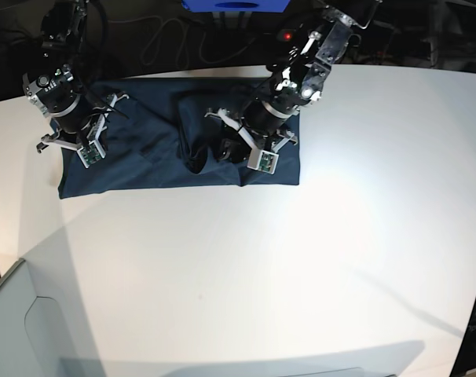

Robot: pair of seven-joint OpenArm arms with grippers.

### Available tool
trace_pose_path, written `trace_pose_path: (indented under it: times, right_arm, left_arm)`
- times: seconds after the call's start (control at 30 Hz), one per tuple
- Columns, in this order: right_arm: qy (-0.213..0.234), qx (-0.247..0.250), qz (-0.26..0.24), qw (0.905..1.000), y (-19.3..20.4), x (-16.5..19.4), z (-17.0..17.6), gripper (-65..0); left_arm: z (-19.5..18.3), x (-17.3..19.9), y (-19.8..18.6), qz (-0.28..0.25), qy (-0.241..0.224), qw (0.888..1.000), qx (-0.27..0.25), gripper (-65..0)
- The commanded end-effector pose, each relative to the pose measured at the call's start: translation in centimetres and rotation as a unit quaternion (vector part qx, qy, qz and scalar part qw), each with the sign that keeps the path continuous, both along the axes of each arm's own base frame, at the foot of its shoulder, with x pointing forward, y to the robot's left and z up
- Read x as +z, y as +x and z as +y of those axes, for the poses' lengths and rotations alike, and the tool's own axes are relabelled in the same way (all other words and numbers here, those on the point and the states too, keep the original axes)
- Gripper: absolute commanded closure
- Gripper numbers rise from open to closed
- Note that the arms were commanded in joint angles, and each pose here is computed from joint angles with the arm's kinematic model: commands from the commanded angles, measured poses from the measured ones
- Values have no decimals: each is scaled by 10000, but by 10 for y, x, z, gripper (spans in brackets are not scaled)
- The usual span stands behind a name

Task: Fold the T-shirt properly
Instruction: 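Open the left gripper and lift it away from the shirt, then pull the shirt end with the right gripper toward the robot base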

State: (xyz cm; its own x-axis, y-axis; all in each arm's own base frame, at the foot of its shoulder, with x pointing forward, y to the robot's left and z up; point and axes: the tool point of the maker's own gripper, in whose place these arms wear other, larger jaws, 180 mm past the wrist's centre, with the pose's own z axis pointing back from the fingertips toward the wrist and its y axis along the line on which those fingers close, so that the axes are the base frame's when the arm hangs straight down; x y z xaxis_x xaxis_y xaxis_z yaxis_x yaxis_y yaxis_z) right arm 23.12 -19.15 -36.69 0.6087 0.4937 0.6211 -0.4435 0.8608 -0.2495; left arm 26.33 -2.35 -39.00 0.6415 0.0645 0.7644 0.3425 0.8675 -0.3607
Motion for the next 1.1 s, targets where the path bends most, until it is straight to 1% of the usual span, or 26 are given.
trace_pose_path:
  times: [0.0,0.07,0.13,0.27,0.3,0.37,0.43,0.47,0.53,0.57,0.6,0.67,0.77,0.87,0.97,1.07]
  right_arm:
    - [-6,103,-180,9998,5,10,0,-6]
    - [-6,103,-180,9998,5,10,0,-6]
    - [-6,103,-180,9998,5,10,0,-6]
    - [-14,103,-178,9998,5,10,0,-15]
    - [-11,101,-171,9998,5,9,0,-35]
    - [-30,59,-171,9998,5,9,-4,-106]
    - [-88,-90,-200,9997,5,11,-15,-203]
    - [-106,-166,-257,9995,8,14,-20,-262]
    - [-157,-353,-337,9987,11,19,-32,-361]
    - [-180,-472,-394,9979,13,22,-40,-400]
    - [-188,-562,-423,9973,14,23,-46,-428]
    - [-171,-724,-408,9964,17,21,-56,-470]
    - [-77,-931,-272,9953,15,9,-68,-480]
    - [45,-1016,-124,9947,16,-3,-70,-482]
    - [156,-1061,54,9942,13,-17,-69,-482]
    - [262,-1108,120,9934,16,-24,-69,-482]
  left_arm:
    - [-7,12,12,-203,-151,9997,16,-203]
    - [-17,14,22,-208,-239,9995,35,-203]
    - [-31,16,28,-228,-307,9992,-63,-204]
    - [-59,32,36,-413,-489,9976,-274,-204]
    - [-64,39,39,-472,-561,9969,-280,-205]
    - [-70,49,44,-550,-681,9958,-253,-206]
    - [-69,57,47,-665,-717,9949,-249,-206]
    - [-68,63,48,-741,-738,9942,-247,-206]
    - [-43,70,54,-901,-630,9939,-71,-206]
    - [-29,71,54,-940,-568,9939,30,-206]
    - [-18,72,51,-951,-534,9939,137,-206]
    - [18,73,51,-1015,-373,9931,459,-206]
    - [74,67,43,-980,-60,9903,980,-207]
    - [119,57,32,-849,205,9855,1455,-207]
    - [152,45,21,-672,405,9799,1832,-207]
    - [165,37,14,-553,497,9774,1978,-207]
